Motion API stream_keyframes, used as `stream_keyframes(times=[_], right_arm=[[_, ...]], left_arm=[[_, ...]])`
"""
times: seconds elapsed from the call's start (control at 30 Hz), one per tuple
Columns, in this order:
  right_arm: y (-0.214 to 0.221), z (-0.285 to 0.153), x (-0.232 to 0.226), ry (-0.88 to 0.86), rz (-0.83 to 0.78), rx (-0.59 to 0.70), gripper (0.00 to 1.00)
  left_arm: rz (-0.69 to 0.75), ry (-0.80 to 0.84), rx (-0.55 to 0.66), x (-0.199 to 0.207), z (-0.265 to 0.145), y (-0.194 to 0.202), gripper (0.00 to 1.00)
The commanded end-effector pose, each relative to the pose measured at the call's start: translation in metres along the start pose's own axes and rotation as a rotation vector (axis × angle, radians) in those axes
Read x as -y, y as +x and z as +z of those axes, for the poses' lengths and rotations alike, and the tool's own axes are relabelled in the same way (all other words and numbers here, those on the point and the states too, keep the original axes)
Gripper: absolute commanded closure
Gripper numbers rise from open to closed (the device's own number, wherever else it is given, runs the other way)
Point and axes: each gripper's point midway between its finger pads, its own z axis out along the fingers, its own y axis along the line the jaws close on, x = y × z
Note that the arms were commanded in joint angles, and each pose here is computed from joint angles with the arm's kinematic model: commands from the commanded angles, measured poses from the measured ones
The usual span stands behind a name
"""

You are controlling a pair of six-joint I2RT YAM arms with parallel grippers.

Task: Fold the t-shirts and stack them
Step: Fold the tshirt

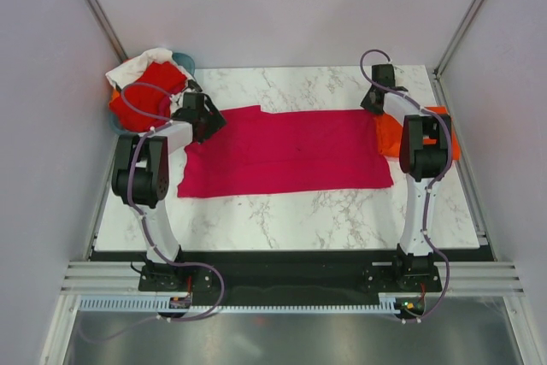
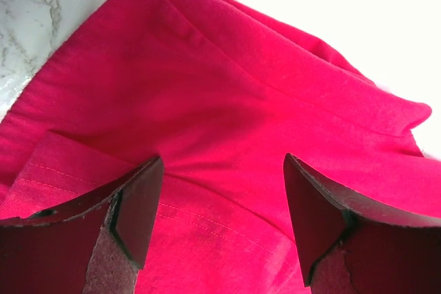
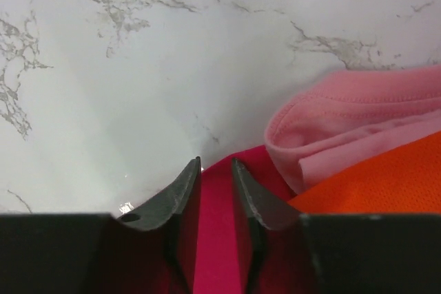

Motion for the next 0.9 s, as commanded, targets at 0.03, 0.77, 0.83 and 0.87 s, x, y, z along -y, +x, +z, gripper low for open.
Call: stream_keyframes(times=[0.03,0.77,0.83,0.87], right_arm=[[0.012,0.002,0.002,-0.018,-0.029,-0.050,0.65],[-0.002,-0.046,-0.033,-0.156,-0.099,0.016,0.50],[0.000,-0.043,-0.031,-0.152,-0.099,0.011,0.50],[0.001,-0.043,-0.032,-0.153,-0.100,0.010,0.50]], left_arm=[[0.031,-0.062,0.053,-0.010,-0.007,-0.010,0.21],[0.305,0.076,0.057,0.093,0.023,-0.068,0.16],[0.319,0.071,0.044,0.091,0.032,-0.065,0.18],[0.328,0.084,0.045,0.096,0.032,-0.068,0.20]])
